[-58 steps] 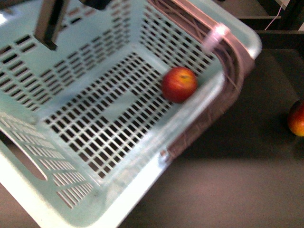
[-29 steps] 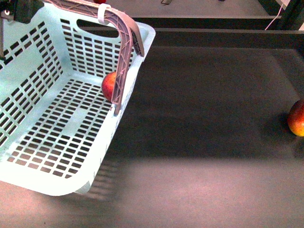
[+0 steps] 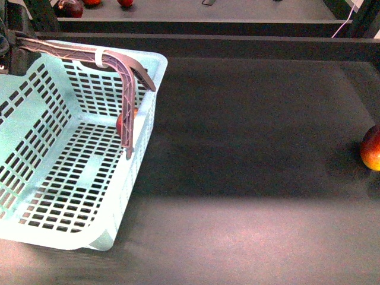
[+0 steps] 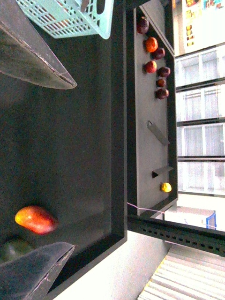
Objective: Pick apple with right arm and hold basket with left
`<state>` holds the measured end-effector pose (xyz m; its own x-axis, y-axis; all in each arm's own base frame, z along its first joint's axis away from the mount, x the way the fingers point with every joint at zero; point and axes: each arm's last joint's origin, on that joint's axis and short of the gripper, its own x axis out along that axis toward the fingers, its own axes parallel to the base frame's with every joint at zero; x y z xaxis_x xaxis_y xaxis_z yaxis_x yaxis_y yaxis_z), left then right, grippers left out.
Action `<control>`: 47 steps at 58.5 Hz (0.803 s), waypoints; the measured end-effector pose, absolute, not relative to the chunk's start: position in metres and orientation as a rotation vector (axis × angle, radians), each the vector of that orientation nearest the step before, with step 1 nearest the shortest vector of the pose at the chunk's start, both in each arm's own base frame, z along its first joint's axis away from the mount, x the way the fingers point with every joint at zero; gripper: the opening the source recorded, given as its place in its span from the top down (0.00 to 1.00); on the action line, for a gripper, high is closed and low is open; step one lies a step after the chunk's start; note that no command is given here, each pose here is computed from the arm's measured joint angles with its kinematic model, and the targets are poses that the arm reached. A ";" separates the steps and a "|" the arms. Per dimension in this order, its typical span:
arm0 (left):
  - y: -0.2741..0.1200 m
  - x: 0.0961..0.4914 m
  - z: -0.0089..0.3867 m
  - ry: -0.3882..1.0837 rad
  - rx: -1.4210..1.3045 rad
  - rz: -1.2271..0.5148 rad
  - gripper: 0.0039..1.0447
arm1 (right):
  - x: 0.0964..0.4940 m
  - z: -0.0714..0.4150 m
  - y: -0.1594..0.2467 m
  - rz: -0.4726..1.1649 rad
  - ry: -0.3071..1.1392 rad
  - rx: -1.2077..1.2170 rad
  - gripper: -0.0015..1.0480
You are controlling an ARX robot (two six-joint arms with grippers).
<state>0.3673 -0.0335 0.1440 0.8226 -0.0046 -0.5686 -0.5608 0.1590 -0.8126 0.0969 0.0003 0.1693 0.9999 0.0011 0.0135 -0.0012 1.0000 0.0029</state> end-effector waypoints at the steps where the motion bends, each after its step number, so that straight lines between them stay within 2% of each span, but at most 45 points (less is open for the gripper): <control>1: -0.033 0.366 0.143 0.508 -1.366 0.425 0.95 | 0.097 0.169 0.000 0.001 -0.014 0.003 0.09; 7: -0.031 0.361 0.138 0.521 -1.371 0.442 0.93 | 0.097 0.169 0.000 0.001 -0.014 0.003 0.09; 11: -0.030 0.355 0.139 0.520 -1.373 0.448 0.79 | 0.097 0.169 0.000 0.001 -0.014 0.003 0.09; 21: -0.030 0.342 0.150 0.487 -1.385 0.457 0.54 | 0.097 0.169 0.000 0.001 -0.014 0.003 0.09; 38: -0.041 0.293 0.190 0.339 -1.496 0.516 0.06 | 0.097 0.169 0.000 0.001 -0.014 0.003 0.09; 47: -0.049 0.266 0.213 0.275 -1.542 0.536 0.06 | 0.097 0.169 0.000 0.001 -0.014 0.003 0.09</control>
<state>0.2661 -0.0491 0.2129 0.8563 0.1546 -0.4927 -0.4905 -0.0551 -0.8697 0.0969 0.0003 0.1693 0.9999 0.0011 0.0135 -0.0012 1.0000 0.0029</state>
